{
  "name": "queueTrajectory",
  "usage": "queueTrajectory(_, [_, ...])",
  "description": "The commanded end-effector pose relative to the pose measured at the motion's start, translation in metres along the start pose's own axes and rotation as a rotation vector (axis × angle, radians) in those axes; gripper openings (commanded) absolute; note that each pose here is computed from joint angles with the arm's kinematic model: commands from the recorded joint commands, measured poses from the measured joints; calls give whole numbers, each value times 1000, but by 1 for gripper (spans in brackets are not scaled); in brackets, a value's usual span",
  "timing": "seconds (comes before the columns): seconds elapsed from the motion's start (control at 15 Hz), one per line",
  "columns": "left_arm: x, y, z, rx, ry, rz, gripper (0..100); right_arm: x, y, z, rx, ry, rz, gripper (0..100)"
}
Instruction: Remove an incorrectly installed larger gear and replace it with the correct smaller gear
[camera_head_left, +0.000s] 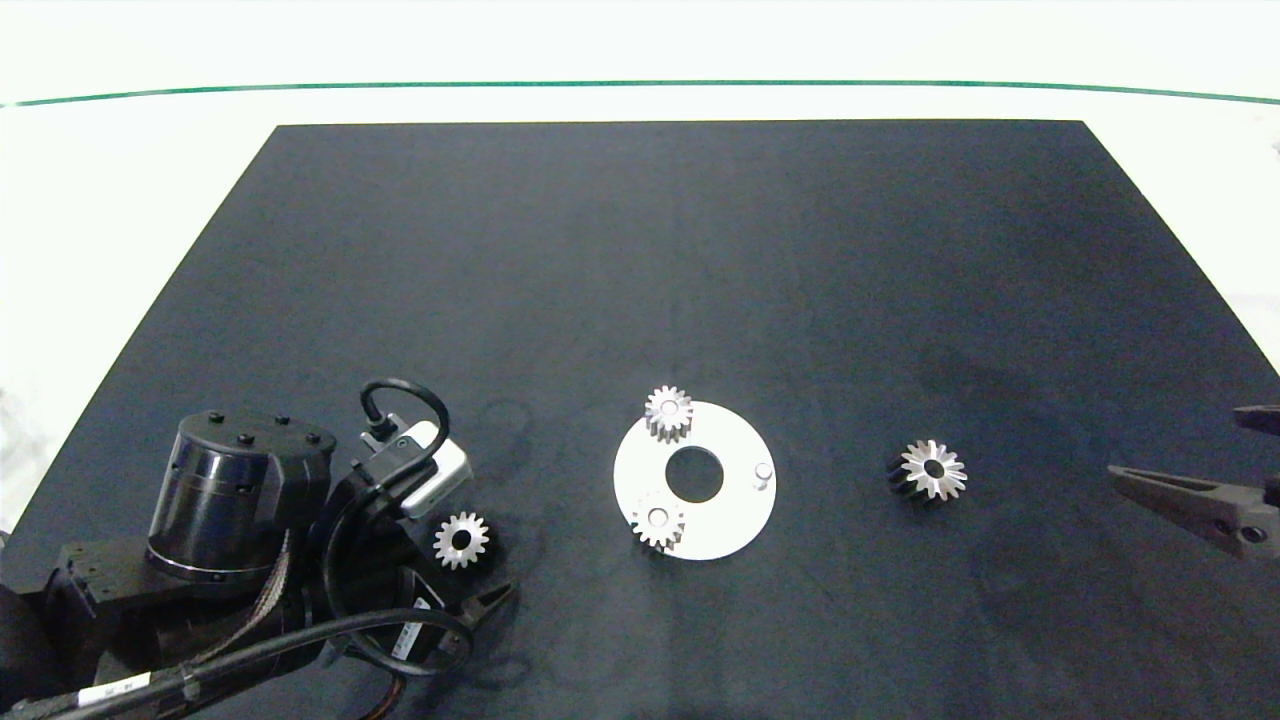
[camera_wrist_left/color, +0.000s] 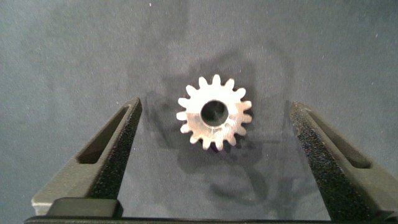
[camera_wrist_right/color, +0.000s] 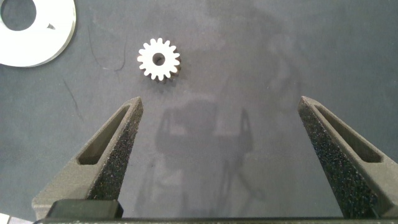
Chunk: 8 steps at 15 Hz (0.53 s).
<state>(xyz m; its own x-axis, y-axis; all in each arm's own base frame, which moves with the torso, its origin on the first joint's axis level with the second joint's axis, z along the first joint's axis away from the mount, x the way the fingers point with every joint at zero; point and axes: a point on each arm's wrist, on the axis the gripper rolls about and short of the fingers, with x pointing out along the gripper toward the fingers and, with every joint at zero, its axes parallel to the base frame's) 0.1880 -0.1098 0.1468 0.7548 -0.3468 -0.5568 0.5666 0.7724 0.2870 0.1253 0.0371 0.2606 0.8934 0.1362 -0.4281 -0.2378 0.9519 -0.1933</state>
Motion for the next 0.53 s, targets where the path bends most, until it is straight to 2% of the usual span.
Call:
queueTrajectory(0.07, [1, 0, 1, 2, -2, 2, 92, 1, 0, 0, -3, 3, 1, 100])
queueTrajectory(0.53, [1, -1, -3, 4, 11, -3, 78, -1, 0, -1, -1, -1, -1, 100])
